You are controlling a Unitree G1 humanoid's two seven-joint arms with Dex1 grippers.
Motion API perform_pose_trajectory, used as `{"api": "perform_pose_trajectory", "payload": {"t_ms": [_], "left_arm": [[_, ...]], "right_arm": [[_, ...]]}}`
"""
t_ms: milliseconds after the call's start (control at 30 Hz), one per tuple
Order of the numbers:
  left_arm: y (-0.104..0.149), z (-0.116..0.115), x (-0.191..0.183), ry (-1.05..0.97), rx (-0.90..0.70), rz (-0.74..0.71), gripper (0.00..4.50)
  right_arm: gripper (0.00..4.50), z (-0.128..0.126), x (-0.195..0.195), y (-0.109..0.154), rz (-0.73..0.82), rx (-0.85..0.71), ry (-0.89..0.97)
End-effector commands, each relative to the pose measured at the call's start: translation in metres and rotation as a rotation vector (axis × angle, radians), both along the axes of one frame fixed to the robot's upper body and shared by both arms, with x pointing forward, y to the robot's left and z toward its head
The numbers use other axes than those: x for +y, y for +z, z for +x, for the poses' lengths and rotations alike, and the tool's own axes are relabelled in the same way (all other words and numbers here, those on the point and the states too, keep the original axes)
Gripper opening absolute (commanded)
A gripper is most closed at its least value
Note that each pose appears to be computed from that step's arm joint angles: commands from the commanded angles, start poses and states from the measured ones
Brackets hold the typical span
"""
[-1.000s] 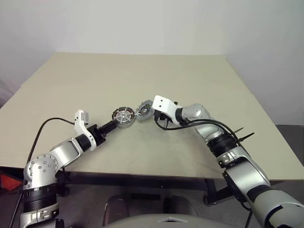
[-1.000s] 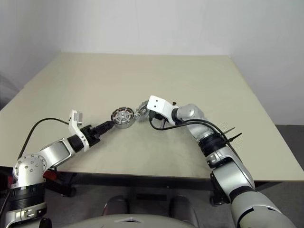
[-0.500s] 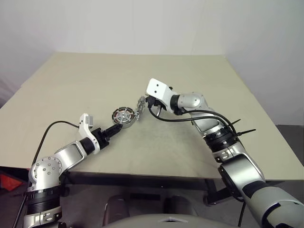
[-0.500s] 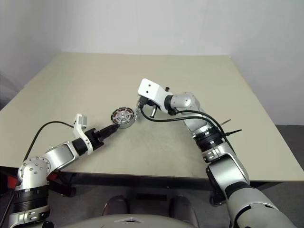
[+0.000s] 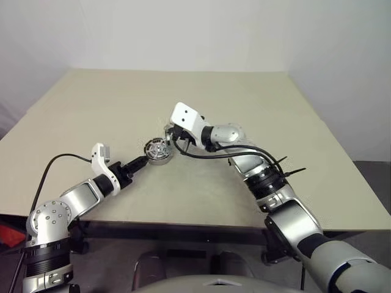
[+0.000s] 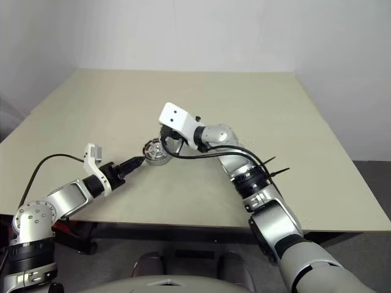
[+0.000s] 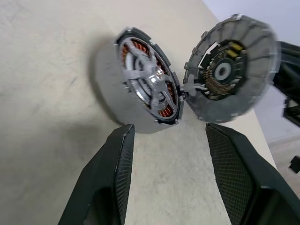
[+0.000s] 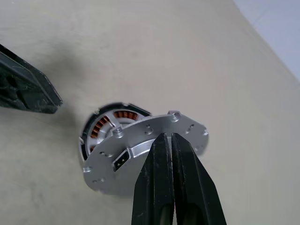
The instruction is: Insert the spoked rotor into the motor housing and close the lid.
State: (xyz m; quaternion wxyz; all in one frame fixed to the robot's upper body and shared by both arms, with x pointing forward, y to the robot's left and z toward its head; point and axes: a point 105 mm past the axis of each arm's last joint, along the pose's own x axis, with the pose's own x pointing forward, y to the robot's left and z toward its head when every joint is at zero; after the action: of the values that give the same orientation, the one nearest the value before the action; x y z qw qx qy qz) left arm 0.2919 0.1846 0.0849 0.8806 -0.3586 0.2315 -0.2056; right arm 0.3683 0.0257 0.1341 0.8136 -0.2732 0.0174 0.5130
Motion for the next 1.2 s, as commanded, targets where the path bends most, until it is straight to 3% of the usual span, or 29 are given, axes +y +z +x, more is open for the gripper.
{"api": "perform_pose_trajectory", "payload": {"t_ms": [33, 333, 700, 800, 933, 1200], "left_arm": [[0.018, 0.004, 0.004, 0.010, -0.065, 0.005, 2.56], [0.019, 0.003, 0.004, 0.010, -0.069, 0.007, 2.56], [0.018, 0.003, 0.004, 0.009, -0.066, 0.007, 2.56], [0.017, 0.003, 0.003, 0.008, -0.063, 0.005, 2.56], [0.017, 0.005, 0.002, 0.003, -0.063, 0.007, 2.56], [0.018, 0.001, 0.006, 0.010, -0.062, 0.015, 2.56]], "right_arm": [[0.08, 0.004, 0.001, -0.023, -0.043, 0.051, -0.035], [0.08, 0.016, 0.002, -0.037, -0.034, 0.071, -0.097], [0.08, 0.028, -0.001, -0.010, 0.175, 0.154, -0.177], [0.08, 0.011, 0.007, -0.005, 0.202, 0.194, -0.051], [0.08, -0.006, 0.016, -0.013, 0.162, 0.204, 0.044], [0.08, 0.000, 0.022, -0.041, 0.118, 0.230, -0.008]]}}
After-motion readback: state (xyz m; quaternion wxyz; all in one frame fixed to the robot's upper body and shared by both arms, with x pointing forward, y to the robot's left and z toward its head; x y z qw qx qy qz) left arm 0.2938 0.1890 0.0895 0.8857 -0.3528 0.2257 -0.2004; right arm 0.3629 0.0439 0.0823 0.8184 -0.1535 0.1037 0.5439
